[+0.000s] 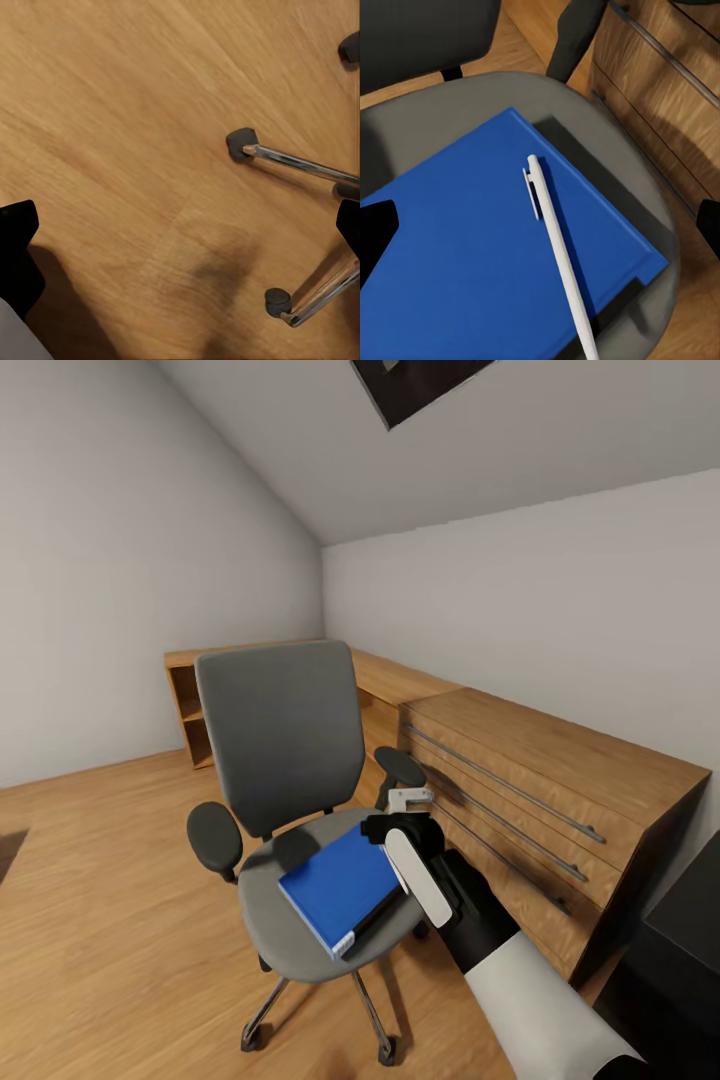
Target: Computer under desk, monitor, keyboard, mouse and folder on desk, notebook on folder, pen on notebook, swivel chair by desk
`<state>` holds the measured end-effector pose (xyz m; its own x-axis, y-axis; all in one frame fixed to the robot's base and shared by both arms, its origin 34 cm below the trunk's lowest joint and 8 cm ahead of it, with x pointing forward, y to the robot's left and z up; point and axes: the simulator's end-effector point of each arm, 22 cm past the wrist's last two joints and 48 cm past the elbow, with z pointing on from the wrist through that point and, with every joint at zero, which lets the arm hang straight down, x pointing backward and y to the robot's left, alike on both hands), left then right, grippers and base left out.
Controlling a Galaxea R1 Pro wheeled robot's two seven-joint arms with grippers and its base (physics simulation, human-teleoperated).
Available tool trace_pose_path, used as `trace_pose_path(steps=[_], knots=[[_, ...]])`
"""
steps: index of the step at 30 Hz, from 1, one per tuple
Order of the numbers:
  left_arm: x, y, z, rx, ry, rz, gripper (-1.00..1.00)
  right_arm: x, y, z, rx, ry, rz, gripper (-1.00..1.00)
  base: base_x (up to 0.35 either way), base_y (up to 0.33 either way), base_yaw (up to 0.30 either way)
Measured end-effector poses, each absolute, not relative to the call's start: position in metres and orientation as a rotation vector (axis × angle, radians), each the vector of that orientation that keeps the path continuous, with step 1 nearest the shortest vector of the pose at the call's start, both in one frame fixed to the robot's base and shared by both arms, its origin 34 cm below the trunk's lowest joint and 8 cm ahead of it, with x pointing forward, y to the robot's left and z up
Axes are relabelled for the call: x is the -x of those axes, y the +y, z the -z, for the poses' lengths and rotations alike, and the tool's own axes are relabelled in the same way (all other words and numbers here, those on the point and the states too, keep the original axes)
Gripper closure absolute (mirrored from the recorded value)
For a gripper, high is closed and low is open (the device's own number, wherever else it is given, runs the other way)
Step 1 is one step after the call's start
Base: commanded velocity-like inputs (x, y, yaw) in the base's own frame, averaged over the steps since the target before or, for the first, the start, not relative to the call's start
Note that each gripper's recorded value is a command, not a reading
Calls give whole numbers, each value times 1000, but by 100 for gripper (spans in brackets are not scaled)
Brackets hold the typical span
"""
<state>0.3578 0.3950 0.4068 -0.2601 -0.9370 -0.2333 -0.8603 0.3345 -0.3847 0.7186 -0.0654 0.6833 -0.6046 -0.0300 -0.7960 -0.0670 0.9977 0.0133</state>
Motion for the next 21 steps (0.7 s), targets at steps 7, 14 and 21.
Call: trace_pose_path(steps=[7, 14, 21], knots=[[-358, 395, -407, 1582, 2189, 250, -100, -719, -65, -683, 67, 2220, -52, -100, 0, 0, 0], [-358, 395, -407, 1582, 2189, 250, -100, -719, -65, -683, 67, 2220, -52, -100, 0, 0, 0], [-358, 395, -407, 1582, 2189, 250, -100, -719, -65, -683, 67, 2220, -52, -100, 0, 0, 0]])
